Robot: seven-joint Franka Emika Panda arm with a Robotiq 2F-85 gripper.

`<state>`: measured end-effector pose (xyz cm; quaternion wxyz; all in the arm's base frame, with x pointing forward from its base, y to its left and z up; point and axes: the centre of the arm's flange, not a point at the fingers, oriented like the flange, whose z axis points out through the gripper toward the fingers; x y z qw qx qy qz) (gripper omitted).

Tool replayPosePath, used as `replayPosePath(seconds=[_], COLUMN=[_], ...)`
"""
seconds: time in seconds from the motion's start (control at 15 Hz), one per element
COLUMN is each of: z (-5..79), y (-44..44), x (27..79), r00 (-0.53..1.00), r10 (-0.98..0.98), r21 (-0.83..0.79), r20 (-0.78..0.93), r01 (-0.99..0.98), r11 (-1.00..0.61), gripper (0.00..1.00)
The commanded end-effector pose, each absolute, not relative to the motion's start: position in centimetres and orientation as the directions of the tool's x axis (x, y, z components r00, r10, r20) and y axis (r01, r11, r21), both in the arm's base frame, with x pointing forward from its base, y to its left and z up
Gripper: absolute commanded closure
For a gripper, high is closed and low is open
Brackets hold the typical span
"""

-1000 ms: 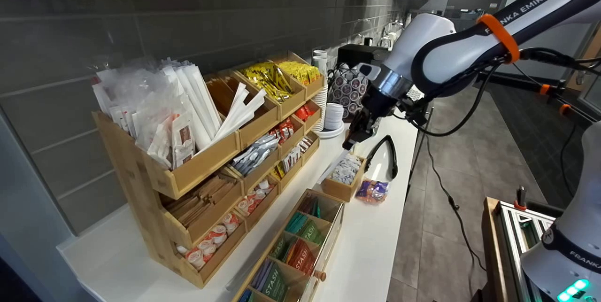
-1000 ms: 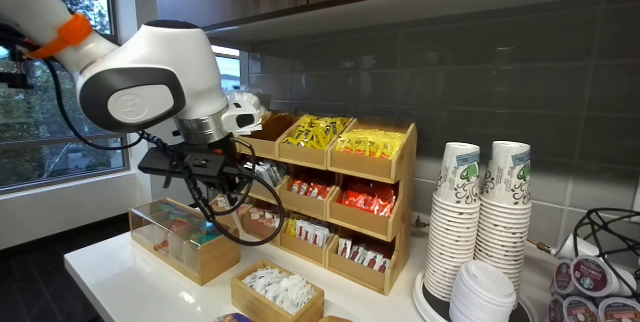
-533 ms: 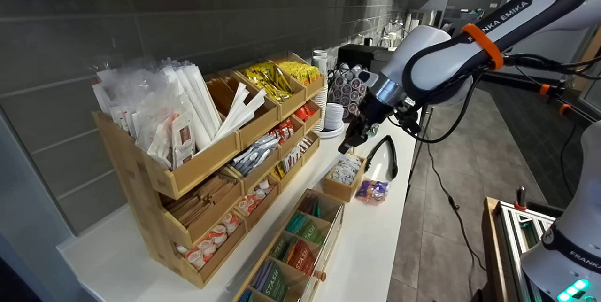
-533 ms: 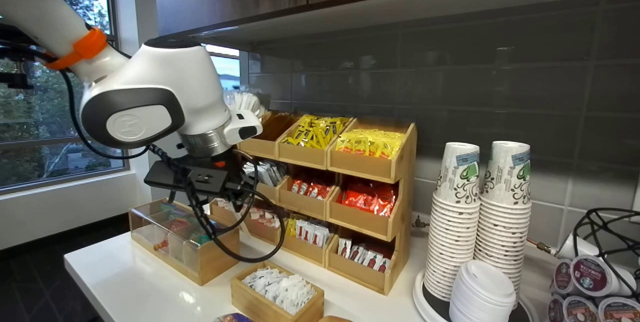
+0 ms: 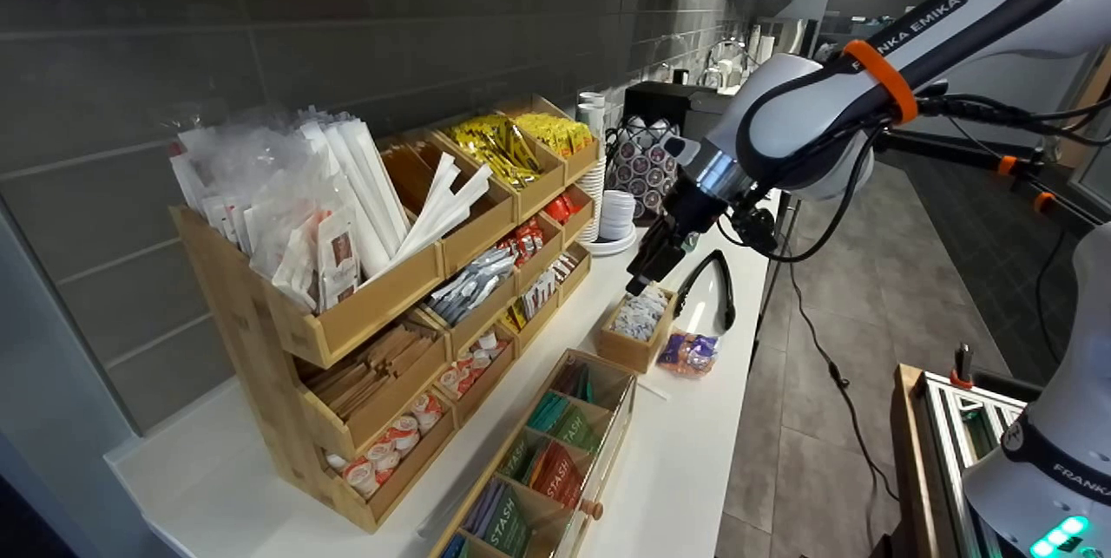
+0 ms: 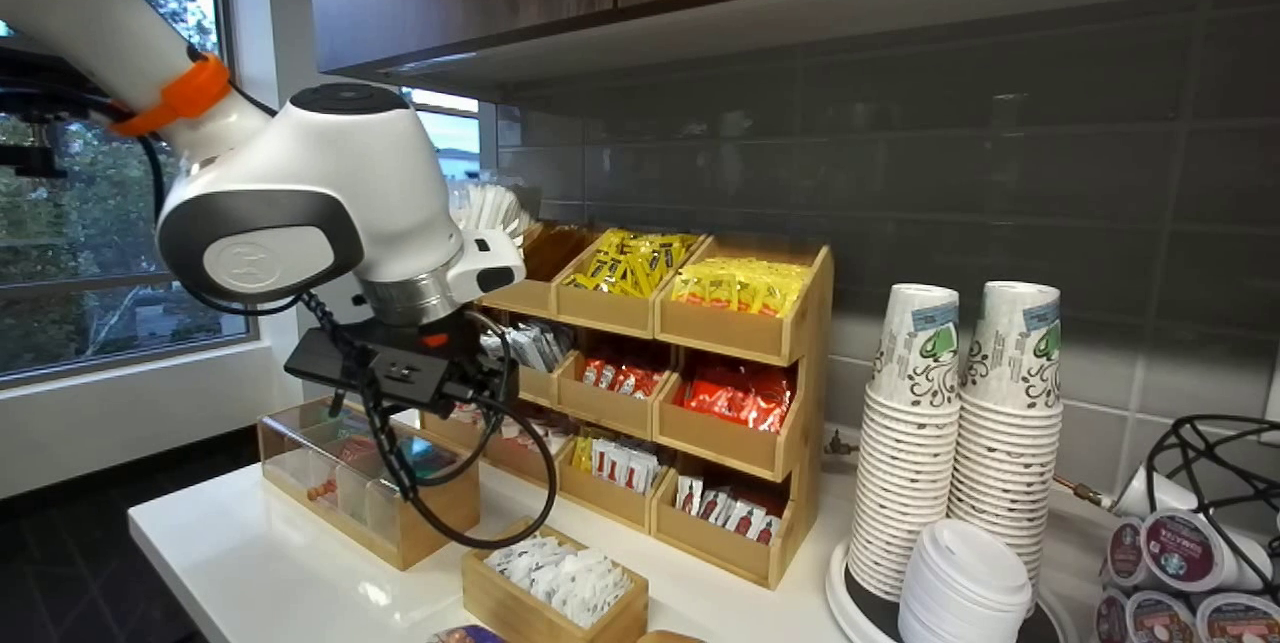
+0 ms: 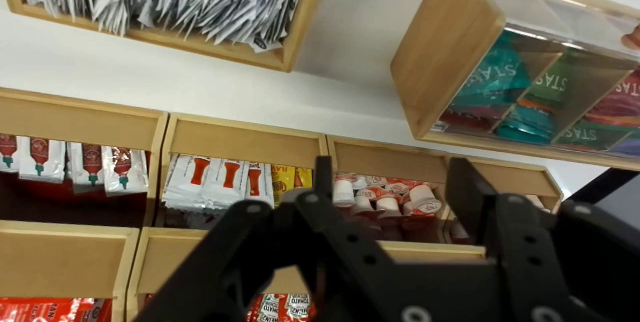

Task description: Put one white straw on the counter.

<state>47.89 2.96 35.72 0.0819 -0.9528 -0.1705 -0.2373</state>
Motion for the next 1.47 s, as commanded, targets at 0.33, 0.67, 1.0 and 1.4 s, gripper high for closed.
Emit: replayPosePath(seconds=[0.33,0.67,1.0,1.4], z=[38.2,40.4,40.8,41.0], y=[3.5,5.1,5.6,5.7], x=[47.5,47.1,47.1,47.1], r00=[0.873,0.92,0.936,0.936], r10=[0.238,0.193,0.168,0.166], r21=[-0.058,-0.052,-0.087,-0.089], r20=[0.426,0.341,0.311,0.31], r01=[0.289,0.223,0.204,0.202], r11=[-0.956,-0.973,-0.975,-0.975], gripper=[0.0,0.0,0.0,0.0])
